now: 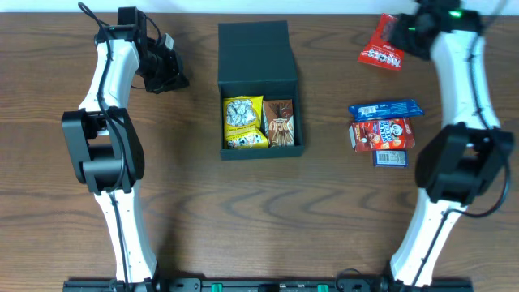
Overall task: Pack container
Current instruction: 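Move the right gripper to the red gummy bag at the table's back right, then grasp the red gummy bag with the right gripper and lift it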
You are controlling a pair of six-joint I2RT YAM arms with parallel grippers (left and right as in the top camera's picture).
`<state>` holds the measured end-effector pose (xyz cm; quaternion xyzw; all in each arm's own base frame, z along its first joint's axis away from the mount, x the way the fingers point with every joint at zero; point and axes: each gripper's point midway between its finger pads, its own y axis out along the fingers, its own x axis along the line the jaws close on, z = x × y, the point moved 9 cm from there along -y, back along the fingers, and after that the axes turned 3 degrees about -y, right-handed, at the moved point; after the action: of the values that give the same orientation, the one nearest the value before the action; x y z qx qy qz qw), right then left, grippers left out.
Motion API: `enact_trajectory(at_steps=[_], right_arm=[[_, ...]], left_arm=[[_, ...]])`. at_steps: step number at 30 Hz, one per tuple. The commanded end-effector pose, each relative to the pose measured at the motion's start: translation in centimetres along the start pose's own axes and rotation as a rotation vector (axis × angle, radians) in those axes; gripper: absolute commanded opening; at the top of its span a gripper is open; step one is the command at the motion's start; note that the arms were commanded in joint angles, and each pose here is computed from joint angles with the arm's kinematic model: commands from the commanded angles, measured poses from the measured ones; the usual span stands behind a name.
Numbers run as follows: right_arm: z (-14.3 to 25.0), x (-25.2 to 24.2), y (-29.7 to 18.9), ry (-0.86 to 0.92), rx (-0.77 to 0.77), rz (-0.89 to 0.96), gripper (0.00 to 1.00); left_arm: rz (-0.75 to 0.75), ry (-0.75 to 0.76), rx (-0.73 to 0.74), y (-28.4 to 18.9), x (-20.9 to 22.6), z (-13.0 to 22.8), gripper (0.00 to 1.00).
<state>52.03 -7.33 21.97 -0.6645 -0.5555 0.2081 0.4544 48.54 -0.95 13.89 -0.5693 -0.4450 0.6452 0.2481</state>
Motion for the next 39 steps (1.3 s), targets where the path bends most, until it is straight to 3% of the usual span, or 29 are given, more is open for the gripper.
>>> enact_trajectory(at_steps=[1,4,10,18,20,28,32,33,39], right_arm=[[-0.1,-1.9,2.1,0.068,0.047,-0.198,0.52],[0.0,-4.4,4.5,0.135,0.06,-0.218,0.75],[1.3,-5.9,9.0,0.211,0.111,-0.259,0.78],[2.9,-7.0,12.4,0.305,0.158,-0.251,0.74],[2.8,-7.0,12.4,0.309,0.155,-0.249,0.7],[3.8,-6.9,13.0,0.365,0.214,-0.278,0.35],[4.4,-7.0,13.8,0.405,0.242,-0.285,0.05],[4.4,-7.0,13.8,0.405,0.242,-0.286,0.01],[4.1,-6.5,13.4,0.404,0.249,-0.334,0.01]], left_arm=[[0.002,0.024,-0.01,-0.4,-0.1,0.0,0.06],[0.002,0.024,-0.009,-0.4,-0.1,0.0,0.06],[0.002,0.016,-0.009,-0.4,-0.1,0.0,0.06],[0.002,0.005,-0.009,-0.4,-0.1,0.0,0.06],[0.002,0.005,-0.009,-0.4,-0.1,0.0,0.06],[0.002,0.006,-0.01,-0.4,-0.1,-0.1,0.06],[0.002,0.005,-0.009,-0.4,-0.1,0.0,0.06],[0.002,0.005,-0.009,-0.4,-0.1,0.0,0.06],[0.002,0.005,-0.009,-0.4,-0.1,0.0,0.06]])
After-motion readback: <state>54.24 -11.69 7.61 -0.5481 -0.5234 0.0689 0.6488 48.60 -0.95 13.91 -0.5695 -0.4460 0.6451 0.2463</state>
